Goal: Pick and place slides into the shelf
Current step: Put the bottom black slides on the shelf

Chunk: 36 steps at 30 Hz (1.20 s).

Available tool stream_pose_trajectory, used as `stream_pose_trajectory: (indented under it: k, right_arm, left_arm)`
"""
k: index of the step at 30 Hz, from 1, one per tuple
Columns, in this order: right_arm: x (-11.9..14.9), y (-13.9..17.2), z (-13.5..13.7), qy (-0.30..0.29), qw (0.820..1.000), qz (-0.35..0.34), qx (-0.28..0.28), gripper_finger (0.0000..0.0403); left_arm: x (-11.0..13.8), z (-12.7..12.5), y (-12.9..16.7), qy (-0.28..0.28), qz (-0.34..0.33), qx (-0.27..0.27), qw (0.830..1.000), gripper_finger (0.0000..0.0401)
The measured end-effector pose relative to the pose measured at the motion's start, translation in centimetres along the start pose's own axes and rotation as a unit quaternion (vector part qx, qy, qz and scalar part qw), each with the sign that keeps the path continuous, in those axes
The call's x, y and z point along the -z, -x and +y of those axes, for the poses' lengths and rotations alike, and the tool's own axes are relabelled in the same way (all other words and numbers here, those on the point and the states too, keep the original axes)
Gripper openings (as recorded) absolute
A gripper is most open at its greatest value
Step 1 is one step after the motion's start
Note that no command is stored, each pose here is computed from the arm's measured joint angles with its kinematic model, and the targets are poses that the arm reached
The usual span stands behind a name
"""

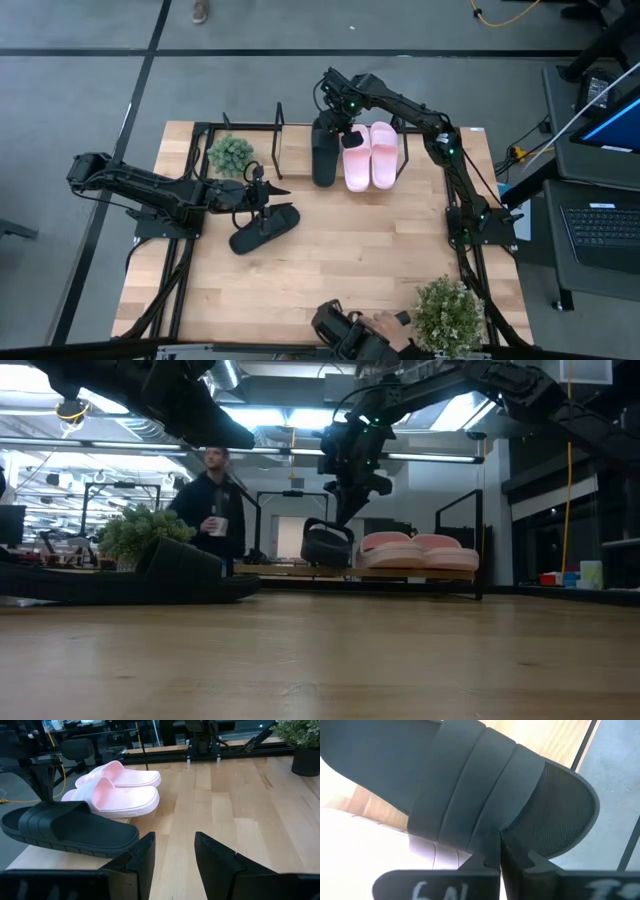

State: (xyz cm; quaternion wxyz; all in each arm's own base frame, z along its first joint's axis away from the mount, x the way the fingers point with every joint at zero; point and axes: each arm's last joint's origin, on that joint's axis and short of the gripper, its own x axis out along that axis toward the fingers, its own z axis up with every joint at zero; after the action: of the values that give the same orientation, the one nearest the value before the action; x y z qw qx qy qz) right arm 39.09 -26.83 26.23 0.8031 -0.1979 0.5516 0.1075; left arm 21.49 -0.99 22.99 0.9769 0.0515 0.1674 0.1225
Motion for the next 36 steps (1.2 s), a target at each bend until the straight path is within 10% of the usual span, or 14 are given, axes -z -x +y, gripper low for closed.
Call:
stream_pose_trajectory:
  k: [36]
  right_arm:
    - [0.8, -2.3, -0.7, -0.033, 0.999, 0.017, 0.000, 0.0000]
  left_arm:
    - [0.0, 0.0, 0.0, 0.009, 0.001, 0.000, 1.000, 0.0130]
